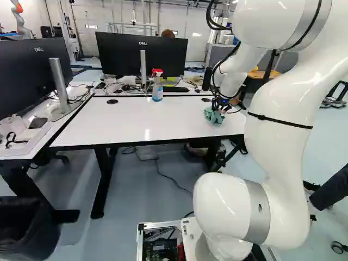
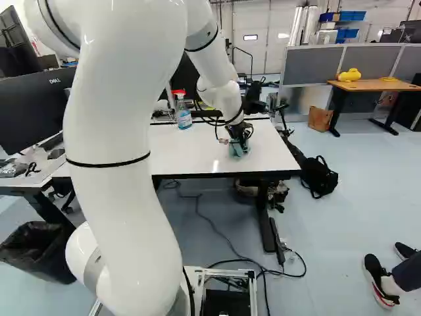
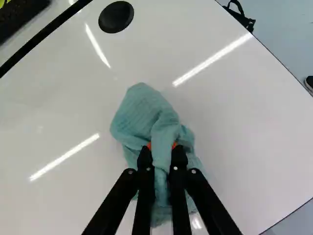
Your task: Clean the table with the green towel
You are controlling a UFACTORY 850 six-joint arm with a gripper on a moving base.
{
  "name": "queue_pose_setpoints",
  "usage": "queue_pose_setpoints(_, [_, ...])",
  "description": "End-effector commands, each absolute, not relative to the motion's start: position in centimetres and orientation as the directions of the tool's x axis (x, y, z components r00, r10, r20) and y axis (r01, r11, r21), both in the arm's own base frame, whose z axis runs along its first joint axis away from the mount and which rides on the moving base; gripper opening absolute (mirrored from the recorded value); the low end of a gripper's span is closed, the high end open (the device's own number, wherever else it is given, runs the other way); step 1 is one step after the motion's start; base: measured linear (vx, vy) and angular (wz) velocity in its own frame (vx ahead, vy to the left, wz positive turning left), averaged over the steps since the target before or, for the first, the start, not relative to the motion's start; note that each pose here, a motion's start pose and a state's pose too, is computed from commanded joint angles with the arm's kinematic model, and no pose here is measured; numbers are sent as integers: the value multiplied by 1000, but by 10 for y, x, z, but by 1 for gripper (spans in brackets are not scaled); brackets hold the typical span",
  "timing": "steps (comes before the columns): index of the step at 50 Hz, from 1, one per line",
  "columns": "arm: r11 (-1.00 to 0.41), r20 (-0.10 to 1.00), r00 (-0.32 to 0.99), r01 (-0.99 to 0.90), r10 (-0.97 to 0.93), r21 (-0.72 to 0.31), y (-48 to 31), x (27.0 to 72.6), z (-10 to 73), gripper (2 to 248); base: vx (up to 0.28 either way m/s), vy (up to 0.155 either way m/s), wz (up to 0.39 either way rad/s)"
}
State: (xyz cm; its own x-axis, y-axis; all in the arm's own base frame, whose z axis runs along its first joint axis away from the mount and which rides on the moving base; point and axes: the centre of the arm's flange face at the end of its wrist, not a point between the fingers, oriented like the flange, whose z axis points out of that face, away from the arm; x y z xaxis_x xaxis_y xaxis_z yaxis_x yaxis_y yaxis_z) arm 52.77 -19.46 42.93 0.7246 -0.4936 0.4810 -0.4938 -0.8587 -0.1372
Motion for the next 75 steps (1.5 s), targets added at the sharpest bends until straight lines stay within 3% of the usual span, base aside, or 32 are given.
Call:
queue_pose_setpoints(28, [-892,469,765,-431,-441,-135,-148,514,430,37,0,0,0])
queue_pose_setpoints(75, [-884,444,771,-449,-457,-130,-131,432,431,37,0,0,0])
